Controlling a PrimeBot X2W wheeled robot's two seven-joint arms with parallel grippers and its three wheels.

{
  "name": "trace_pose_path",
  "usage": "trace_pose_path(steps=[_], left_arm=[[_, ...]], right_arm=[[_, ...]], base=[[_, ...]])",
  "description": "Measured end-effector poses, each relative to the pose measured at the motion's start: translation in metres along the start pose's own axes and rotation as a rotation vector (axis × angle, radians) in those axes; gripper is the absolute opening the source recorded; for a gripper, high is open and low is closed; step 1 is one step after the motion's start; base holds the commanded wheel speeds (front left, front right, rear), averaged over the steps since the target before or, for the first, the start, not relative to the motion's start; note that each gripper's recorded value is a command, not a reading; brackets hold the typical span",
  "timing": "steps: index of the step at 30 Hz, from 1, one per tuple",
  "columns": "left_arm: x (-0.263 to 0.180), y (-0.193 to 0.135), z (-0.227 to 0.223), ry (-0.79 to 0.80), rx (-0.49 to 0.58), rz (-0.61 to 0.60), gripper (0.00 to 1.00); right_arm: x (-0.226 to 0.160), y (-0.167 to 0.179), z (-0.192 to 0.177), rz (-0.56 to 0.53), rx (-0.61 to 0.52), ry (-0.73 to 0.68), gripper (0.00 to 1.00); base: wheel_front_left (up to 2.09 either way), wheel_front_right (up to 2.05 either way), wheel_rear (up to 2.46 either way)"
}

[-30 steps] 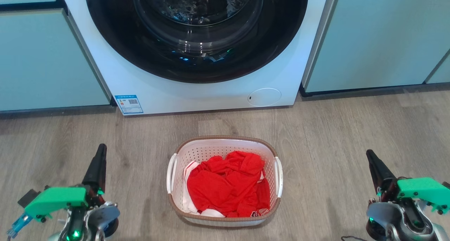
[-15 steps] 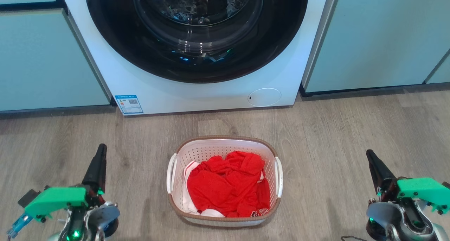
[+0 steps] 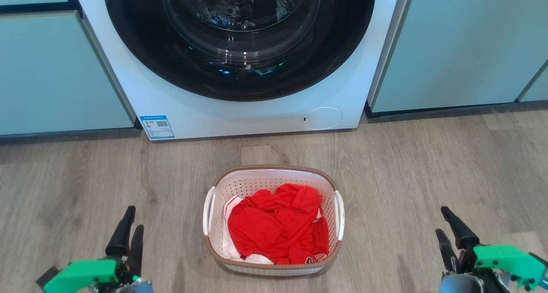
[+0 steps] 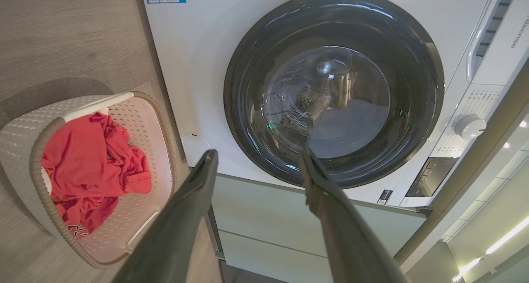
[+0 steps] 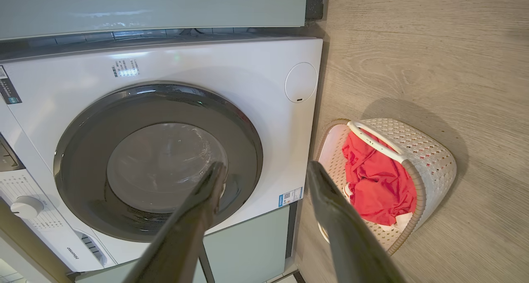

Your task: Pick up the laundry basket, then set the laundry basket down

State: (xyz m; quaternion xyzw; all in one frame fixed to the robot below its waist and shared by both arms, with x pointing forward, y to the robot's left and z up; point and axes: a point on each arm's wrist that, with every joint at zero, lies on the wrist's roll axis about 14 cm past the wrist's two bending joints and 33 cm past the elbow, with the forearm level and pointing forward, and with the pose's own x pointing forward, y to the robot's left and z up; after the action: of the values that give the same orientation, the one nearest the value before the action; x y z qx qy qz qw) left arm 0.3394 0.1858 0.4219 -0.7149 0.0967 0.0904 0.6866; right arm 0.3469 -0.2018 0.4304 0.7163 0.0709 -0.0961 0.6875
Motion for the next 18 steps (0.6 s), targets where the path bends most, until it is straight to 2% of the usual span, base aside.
trace_pose_path(steps=[8,18], left_arm=[[0.003,-0.008,-0.002,-0.003,0.024,-0.023,1.0],[0.005,-0.022,-0.004,-0.01,0.125,-0.057,1.0]], right_arm=[[0.001,0.003,-0.002,0.007,-0.019,-0.005,1.0],[0.002,0.012,-0.002,0.032,-0.121,-0.015,1.0]], base=[[0.0,0.0,0.0],[0.0,0.0,0.0]])
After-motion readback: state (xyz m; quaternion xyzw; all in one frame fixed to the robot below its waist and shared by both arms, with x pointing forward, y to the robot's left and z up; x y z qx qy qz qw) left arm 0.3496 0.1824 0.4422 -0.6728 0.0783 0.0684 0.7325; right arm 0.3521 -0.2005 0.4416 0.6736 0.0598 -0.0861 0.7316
